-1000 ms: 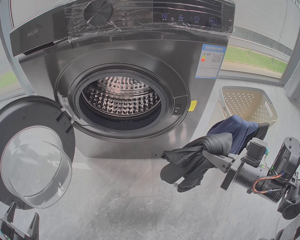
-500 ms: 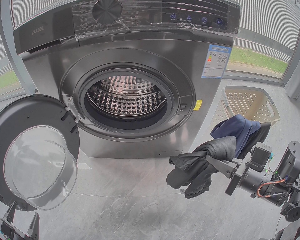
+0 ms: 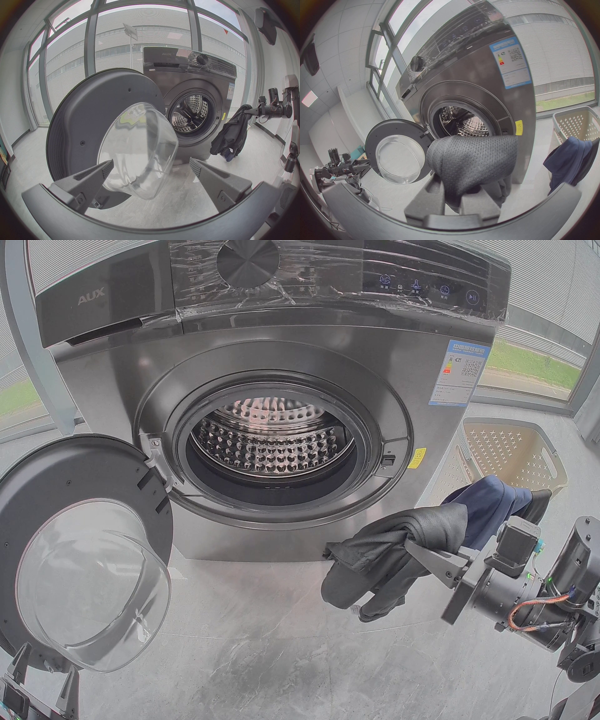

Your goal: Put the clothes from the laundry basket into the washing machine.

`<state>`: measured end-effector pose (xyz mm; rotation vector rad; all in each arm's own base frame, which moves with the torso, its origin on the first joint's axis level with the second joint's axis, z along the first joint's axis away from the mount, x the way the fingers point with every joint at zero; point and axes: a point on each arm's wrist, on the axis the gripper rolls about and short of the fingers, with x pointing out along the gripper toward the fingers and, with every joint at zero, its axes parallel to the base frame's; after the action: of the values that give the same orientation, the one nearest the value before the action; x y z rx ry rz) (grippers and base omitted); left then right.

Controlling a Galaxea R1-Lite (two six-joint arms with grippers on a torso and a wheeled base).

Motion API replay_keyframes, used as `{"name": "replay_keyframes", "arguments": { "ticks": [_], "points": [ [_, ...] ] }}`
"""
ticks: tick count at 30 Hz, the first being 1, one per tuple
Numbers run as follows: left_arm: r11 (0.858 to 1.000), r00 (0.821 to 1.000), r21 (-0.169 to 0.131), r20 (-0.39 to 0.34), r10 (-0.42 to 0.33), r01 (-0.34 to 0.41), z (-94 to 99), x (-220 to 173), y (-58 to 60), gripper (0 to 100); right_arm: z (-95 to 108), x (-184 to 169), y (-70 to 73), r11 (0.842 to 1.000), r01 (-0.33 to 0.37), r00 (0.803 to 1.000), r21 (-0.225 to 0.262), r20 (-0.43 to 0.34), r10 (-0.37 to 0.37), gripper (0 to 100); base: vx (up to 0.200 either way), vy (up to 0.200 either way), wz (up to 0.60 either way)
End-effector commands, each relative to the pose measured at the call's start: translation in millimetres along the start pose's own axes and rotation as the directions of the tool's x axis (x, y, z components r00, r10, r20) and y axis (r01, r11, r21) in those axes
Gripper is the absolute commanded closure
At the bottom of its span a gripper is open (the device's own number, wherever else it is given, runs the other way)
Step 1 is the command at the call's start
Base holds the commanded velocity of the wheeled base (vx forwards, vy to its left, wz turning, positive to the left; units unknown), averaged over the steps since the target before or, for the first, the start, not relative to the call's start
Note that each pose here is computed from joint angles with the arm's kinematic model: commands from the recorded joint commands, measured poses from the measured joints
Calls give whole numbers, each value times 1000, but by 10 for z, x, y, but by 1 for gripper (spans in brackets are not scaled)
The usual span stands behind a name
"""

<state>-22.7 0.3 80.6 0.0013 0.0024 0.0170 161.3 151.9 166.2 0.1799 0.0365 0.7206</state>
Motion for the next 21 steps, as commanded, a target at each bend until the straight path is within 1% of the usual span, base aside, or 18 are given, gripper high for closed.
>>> {"name": "replay_keyframes", "arguments": {
  "ticks": [1,2,3,4,7,9,10,11,12,13,14,15,16,17,18,19,20,21],
  "points": [
    [1000,1000,28,-1,-9,9,-46,2,-2,0,-45,244,58,1000,-19,1000,2,-14,19,100,0,0,0],
    [999,1000,34,-1,-12,12,-46,2,-3,0,-55,282,75,1000,-25,1000,2,-16,25,100,0,0,0],
    [999,1000,32,-1,-14,14,-47,-2,-3,0,-58,325,113,999,-37,999,4,-16,37,100,0,0,0],
    [1000,1000,25,-7,-15,16,-49,0,-4,0,-60,358,155,999,-53,998,11,-14,53,100,0,0,0],
    [1000,1000,16,-11,-19,19,-46,5,-3,0,-65,433,191,998,-67,998,12,4,67,100,0,0,0],
    [1000,1000,26,7,-17,17,-44,-2,-4,0,-63,486,201,997,-72,997,14,28,71,100,0,0,0],
    [1000,999,17,35,-19,18,14,-16,-5,0,-71,516,203,997,-73,997,14,37,73,100,0,0,0],
    [1000,997,17,79,-25,23,140,-46,-7,0,-76,536,205,997,-74,996,14,43,74,100,0,0,0],
    [999,990,19,138,-32,30,335,-99,-12,0,-80,549,205,997,-75,996,14,46,74,100,0,0,0],
    [998,982,28,181,-63,59,548,-149,-20,0,-74,556,203,997,-74,996,14,51,74,100,0,0,0],
    [993,975,44,190,-115,108,700,-158,-30,0,-66,560,209,997,-77,996,15,55,76,100,0,0,0],
    [988,972,53,181,-153,145,747,-142,-38,0,-64,566,210,997,-77,995,15,57,76,100,0,0,0],
    [978,966,53,155,-207,201,790,-103,-50,0,-51,581,214,997,-78,995,15,61,77,100,0,0,0],
    [974,964,50,138,-228,223,800,-76,-55,0,-52,592,219,997,-79,995,15,61,78,100,0,0,0],
    [957,955,26,57,-290,289,813,60,-70,0,-55,625,223,997,-81,995,18,62,80,100,0,0,0],
    [948,948,7,11,-318,318,812,135,-76,0,-63,654,225,996,-82,995,29,64,80,100,0,0,0],
    [933,933,-9,-38,-359,359,814,219,-84,0,-54,689,230,995,-85,994,52,71,82,100,0,0,0],
    [918,915,-17,-74,-397,397,819,285,-93,0,-29,721,234,993,-88,993,79,82,82,100,0,0,0]
  ]
}}
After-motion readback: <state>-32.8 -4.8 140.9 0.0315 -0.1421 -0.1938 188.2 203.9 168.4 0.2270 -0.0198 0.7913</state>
